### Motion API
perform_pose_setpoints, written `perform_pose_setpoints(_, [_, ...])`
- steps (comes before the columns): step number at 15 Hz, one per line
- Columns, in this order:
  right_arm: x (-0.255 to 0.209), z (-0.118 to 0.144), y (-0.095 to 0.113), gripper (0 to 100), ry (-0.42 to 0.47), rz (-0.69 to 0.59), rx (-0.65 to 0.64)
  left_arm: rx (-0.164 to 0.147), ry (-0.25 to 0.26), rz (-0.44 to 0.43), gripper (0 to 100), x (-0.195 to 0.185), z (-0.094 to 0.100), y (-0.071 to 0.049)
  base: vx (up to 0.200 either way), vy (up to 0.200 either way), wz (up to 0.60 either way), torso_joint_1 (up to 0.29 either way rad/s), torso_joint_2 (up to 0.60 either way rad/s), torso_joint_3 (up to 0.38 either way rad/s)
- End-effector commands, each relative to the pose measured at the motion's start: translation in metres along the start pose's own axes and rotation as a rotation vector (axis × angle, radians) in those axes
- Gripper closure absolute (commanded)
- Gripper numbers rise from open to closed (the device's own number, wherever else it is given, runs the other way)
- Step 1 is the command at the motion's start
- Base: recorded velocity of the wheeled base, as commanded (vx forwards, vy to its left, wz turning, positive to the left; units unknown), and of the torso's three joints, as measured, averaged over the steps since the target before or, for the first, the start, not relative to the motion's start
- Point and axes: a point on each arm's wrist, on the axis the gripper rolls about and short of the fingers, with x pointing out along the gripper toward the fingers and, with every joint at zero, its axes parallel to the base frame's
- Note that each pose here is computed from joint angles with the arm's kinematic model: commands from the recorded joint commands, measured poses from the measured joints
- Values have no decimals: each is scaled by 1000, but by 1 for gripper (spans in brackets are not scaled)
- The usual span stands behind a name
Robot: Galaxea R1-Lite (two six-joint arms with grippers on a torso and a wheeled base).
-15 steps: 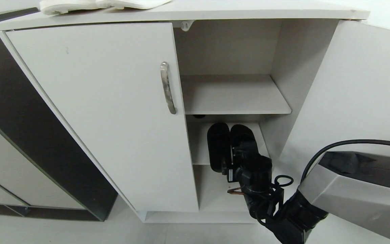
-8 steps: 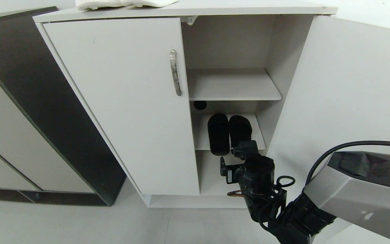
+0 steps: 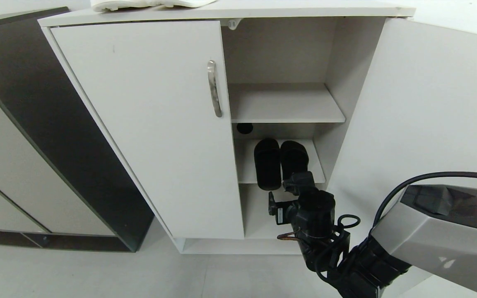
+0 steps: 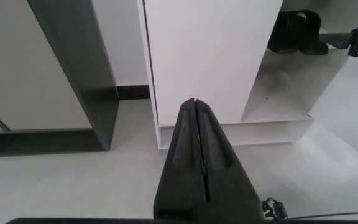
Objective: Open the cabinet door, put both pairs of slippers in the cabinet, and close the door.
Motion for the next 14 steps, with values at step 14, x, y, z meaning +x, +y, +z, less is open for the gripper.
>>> perform_pose_setpoints(14, [-12,4,-6,0,16,32,-25,0,1,0,100,0,0,0,0,0,0,2,1,135])
